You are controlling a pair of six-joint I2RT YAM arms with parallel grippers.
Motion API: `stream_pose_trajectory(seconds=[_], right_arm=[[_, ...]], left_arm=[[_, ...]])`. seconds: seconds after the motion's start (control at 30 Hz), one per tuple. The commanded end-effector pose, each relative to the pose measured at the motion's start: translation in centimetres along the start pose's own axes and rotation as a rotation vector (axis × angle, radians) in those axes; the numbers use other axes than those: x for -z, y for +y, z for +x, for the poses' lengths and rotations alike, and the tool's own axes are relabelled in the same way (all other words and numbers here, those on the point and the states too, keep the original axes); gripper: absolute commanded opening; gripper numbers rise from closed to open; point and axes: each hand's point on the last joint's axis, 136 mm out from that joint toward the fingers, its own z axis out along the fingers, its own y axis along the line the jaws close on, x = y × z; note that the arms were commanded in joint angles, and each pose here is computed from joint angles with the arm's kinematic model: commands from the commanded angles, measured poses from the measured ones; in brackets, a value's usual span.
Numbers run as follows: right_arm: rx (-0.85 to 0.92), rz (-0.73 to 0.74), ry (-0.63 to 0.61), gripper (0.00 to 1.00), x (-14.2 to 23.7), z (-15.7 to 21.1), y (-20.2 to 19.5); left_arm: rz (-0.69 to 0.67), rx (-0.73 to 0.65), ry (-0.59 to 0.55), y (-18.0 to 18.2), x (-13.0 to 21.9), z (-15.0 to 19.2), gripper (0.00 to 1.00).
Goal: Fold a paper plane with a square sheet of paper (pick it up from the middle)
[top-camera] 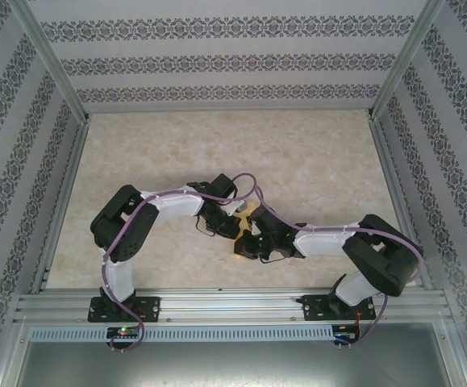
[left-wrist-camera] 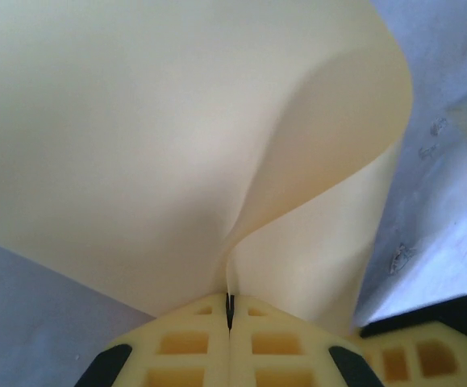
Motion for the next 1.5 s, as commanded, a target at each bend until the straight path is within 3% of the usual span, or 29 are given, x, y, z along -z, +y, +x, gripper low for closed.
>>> stream_pose_trajectory(seconds=[0.0,0.23,0.7,1.23,1.47], right_arm=[[0.042,-0.039,-0.066,0.00,1.7,-1.2,1.0],[0.007,-0.095,-0.063,0.00,1.1,-3.1,0.6],[0.006,-0.095,-0.061,0.00,1.0,-3.3,-0.4],[-0.080,-0.013,-0.034,0.00,0.2,-2.3,-4.6],[-0.015,-0.095,-0.125,0.00,3.4,-4.4,-0.8]], left_arm=[[-0.060,0.007,0.067,1.6,-1.7,1.6,0.01],[-0.063,0.005,0.068,1.6,-1.6,1.7,0.01],[-0.077,0.004,0.062,1.8,-1.5,1.6,0.01],[-0.058,-0.002,0.070,1.5,-1.6,1.6,0.01],[-0.060,-0.002,0.070,1.5,-1.7,1.5,0.01]])
